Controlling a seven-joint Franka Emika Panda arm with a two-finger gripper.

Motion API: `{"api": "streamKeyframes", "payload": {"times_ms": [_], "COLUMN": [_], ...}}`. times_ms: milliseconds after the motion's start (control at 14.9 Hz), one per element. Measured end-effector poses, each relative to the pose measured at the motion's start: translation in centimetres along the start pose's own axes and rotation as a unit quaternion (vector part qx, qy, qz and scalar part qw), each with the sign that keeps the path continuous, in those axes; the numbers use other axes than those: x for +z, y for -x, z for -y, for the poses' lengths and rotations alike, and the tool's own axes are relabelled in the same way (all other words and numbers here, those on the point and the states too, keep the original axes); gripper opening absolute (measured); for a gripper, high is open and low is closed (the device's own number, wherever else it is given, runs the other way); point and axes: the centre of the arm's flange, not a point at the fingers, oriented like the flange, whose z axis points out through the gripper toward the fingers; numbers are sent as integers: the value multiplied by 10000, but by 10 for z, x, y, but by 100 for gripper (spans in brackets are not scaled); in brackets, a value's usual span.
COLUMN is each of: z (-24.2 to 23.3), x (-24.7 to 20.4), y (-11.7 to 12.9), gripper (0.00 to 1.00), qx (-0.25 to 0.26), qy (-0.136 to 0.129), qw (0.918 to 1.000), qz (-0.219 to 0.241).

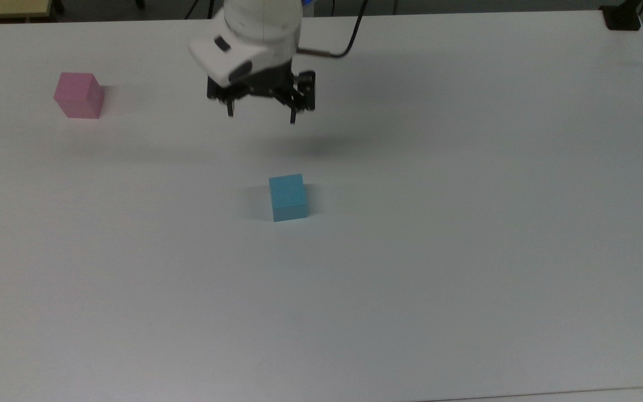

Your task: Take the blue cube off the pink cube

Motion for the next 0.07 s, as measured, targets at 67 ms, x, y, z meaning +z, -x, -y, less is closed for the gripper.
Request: {"api": "streamKeyframes", "payload": {"times_ms": [67], "z": [-9], "x": [-17], "y": [10], "gripper": [100], "qx": [88], "qy": [-58], "qw": [9999], "qz": [39]}}
